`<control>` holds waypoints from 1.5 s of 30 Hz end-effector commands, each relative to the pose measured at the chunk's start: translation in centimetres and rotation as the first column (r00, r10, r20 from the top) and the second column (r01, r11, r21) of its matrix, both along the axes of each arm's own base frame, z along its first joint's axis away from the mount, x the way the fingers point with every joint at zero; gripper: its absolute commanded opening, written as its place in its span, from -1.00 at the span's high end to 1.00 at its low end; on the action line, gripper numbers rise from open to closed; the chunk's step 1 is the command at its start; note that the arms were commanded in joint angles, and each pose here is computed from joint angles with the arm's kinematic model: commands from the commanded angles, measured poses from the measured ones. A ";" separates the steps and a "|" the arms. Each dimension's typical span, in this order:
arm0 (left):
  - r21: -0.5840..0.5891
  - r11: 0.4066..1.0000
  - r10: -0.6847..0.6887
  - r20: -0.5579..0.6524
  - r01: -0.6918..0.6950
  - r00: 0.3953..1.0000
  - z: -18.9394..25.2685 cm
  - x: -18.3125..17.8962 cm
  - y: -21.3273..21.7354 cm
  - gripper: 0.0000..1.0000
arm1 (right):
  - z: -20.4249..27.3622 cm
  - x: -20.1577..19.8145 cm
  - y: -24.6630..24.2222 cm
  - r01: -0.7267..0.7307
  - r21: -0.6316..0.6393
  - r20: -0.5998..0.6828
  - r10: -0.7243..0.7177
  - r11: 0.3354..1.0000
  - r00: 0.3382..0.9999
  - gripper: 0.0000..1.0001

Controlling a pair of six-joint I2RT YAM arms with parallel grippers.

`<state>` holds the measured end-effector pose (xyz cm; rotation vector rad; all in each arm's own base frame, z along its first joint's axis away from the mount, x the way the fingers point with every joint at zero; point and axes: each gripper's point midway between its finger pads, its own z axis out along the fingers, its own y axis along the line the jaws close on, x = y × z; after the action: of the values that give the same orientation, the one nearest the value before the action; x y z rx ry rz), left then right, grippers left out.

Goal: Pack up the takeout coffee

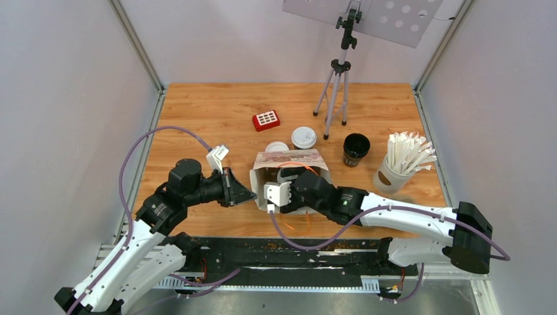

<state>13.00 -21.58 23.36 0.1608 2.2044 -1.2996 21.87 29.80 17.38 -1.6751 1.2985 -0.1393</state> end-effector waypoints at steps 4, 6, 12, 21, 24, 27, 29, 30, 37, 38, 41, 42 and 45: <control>0.014 0.999 -0.047 0.108 0.045 0.993 1.8 -0.2 0.1 1.00 | -0.9 1.1 -3.0 0.011 -0.070 -0.033 -0.013 0.998 0.999 -0.48; 0.020 0.998 -0.059 0.116 0.057 0.991 1.7 -0.3 0.1 1.00 | -0.6 1.9 -3.5 0.034 -0.065 -0.009 -0.034 0.997 0.999 -0.47; 0.030 0.995 -0.095 0.119 0.092 0.988 1.3 -0.6 0.0 1.00 | -0.5 2.6 -3.9 0.009 -0.082 0.064 -0.004 0.997 0.998 -0.50; 0.019 0.988 -0.153 0.114 0.152 0.982 0.8 -1.1 -0.6 1.00 | -1.9 2.6 -4.3 -0.022 -0.090 0.066 0.028 0.996 0.997 -0.50; 0.022 0.988 -0.156 0.116 0.154 0.981 0.7 -1.0 -0.7 1.00 | -2.0 2.7 -4.2 -0.021 -0.079 0.058 0.025 0.997 0.998 -0.50; 0.017 0.987 -0.161 0.117 0.160 0.980 1.0 -1.0 -0.8 1.00 | -2.2 2.8 -4.3 -0.019 -0.085 0.045 0.023 0.996 0.999 -0.50; 0.014 0.987 -0.161 0.116 0.161 0.980 1.1 -1.1 -0.8 1.00 | -2.1 2.9 -4.4 -0.017 -0.079 0.049 0.021 0.997 0.999 -0.50; 0.012 0.987 -0.162 0.118 0.161 0.980 1.2 -1.1 -0.8 1.00 | -2.1 3.0 -4.5 -0.015 -0.077 0.052 0.019 0.997 0.998 -0.50; -0.005 0.988 -0.152 0.124 0.154 0.981 1.6 -1.4 -0.7 1.00 | -2.5 3.3 -5.0 -0.019 -0.092 0.053 0.024 0.996 0.998 -0.50; -0.008 0.988 -0.150 0.125 0.152 0.981 1.7 -1.4 -0.6 1.00 | -2.6 3.3 -5.0 -0.020 -0.093 0.050 0.025 0.995 0.998 -0.50; -0.010 0.989 -0.147 0.122 0.150 0.982 1.6 -1.5 -0.6 1.00 | -2.9 3.2 -4.8 -0.027 -0.088 0.045 0.032 0.996 0.998 -0.50; -0.011 0.989 -0.146 0.117 0.149 0.982 1.5 -1.5 -0.6 1.00 | -2.8 3.3 -4.8 -0.025 -0.086 0.046 0.029 0.996 0.999 -0.50; -0.009 0.990 -0.138 0.104 0.140 0.985 1.2 -1.5 -0.5 1.00 | -2.5 3.3 -4.7 -0.029 -0.080 0.055 0.033 0.996 0.998 -0.50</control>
<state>11.52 -21.89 23.56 0.3636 2.1729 -1.3299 24.93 24.22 13.68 -1.7842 1.2857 -0.2455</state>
